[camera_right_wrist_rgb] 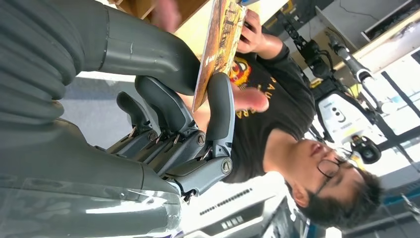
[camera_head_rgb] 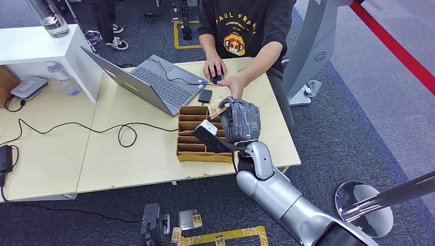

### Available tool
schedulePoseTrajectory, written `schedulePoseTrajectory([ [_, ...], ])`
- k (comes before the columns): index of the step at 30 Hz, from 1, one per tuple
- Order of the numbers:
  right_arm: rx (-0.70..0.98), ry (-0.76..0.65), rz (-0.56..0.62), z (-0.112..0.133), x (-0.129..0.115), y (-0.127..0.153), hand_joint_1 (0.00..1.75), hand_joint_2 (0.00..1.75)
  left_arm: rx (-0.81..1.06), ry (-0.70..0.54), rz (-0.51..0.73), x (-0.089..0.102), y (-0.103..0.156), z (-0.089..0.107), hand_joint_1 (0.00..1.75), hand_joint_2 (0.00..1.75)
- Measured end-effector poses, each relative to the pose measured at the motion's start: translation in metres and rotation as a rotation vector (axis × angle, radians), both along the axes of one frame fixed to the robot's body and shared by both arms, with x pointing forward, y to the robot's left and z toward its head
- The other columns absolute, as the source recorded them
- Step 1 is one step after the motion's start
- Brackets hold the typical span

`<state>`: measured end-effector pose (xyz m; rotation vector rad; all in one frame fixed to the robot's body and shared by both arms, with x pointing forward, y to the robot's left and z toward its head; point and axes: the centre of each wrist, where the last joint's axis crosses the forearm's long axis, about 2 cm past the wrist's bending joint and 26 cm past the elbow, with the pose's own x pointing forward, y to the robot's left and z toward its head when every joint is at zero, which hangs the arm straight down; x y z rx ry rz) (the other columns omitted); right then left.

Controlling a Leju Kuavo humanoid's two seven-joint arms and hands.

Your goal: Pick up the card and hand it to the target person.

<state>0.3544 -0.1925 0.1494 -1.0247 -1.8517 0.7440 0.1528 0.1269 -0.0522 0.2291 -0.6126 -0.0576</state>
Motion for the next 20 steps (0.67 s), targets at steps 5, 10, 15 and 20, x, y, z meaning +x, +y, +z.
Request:
schedulePoseTrajectory([
  [5,0.04,0.075,-0.016,0.003,0.019,-0.006,1.54,1.75,0.0,0.013,-0.001,0.003,-0.001,0.002,0.0,0.0],
  [10,0.05,0.132,-0.024,0.007,0.037,-0.007,1.35,1.75,0.009,-0.003,-0.021,0.008,-0.003,0.004,0.0,0.0],
  [15,0.072,0.171,-0.03,0.01,0.049,-0.007,0.04,1.75,0.056,-0.109,-0.109,0.013,-0.005,0.006,0.0,0.0],
  [20,0.079,0.139,-0.032,0.009,0.052,-0.005,0.0,1.75,0.192,-0.27,-0.331,0.018,-0.004,0.008,0.0,0.0],
])
